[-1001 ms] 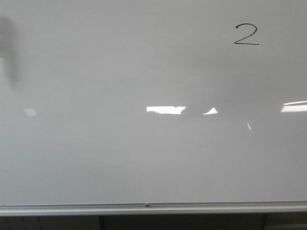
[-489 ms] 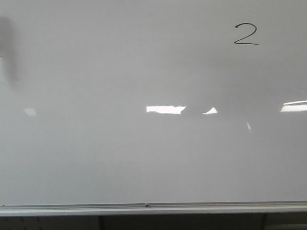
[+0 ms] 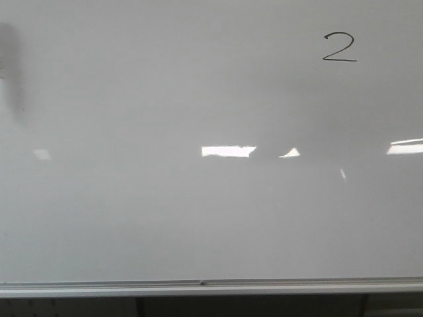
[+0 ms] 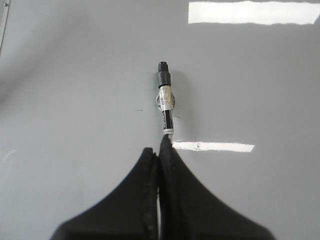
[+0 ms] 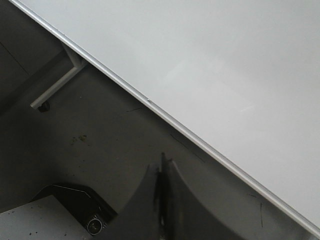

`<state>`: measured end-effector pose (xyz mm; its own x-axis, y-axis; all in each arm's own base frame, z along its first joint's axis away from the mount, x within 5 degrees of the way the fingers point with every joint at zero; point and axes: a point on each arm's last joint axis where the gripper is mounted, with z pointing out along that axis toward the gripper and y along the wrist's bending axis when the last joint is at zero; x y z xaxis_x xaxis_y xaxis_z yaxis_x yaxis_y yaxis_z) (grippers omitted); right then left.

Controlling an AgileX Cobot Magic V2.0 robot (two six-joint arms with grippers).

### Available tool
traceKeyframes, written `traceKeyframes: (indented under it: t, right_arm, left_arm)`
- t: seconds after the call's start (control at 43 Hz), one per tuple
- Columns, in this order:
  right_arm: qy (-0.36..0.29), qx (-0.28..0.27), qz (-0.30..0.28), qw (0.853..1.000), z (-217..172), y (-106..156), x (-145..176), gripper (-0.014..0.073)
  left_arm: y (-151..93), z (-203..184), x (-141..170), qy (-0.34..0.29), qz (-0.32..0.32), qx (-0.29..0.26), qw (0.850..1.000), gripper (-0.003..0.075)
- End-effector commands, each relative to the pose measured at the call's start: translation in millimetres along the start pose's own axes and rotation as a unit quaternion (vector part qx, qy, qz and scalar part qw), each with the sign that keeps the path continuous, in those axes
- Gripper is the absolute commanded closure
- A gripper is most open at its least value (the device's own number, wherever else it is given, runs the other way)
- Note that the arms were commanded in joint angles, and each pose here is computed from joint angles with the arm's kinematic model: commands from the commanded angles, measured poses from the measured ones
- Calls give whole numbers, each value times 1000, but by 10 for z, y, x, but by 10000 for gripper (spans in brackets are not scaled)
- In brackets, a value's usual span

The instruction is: Write number 2 on whiteboard

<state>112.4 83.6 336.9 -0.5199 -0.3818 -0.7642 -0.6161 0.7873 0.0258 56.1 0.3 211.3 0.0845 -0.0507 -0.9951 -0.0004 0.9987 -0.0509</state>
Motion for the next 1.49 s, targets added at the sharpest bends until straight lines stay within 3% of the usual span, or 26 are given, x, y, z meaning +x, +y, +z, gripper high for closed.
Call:
traceKeyframes:
  t: [0.0,0.256,1.257,1.373,1.466]
  right_arm:
    - [-45,2,0,999,-84,-3,-125,676]
    - [-45,2,0,999,-84,-3,-125,676]
    - [-47,1,-2,999,-92,5,-123,676]
    - [-64,15,-15,998,-155,-19,-97,676]
    - [-134,59,-11,989,-226,-114,-9,676]
  left_arm:
    - [-12,-19,23,-38,0,10,999,741]
    - [10,-17,23,-38,38,-6,999,741]
    - [23,-17,22,-38,40,-18,998,741]
    - [23,-17,22,-38,40,-18,998,741]
    - [23,-17,22,-38,40,-18,998,741]
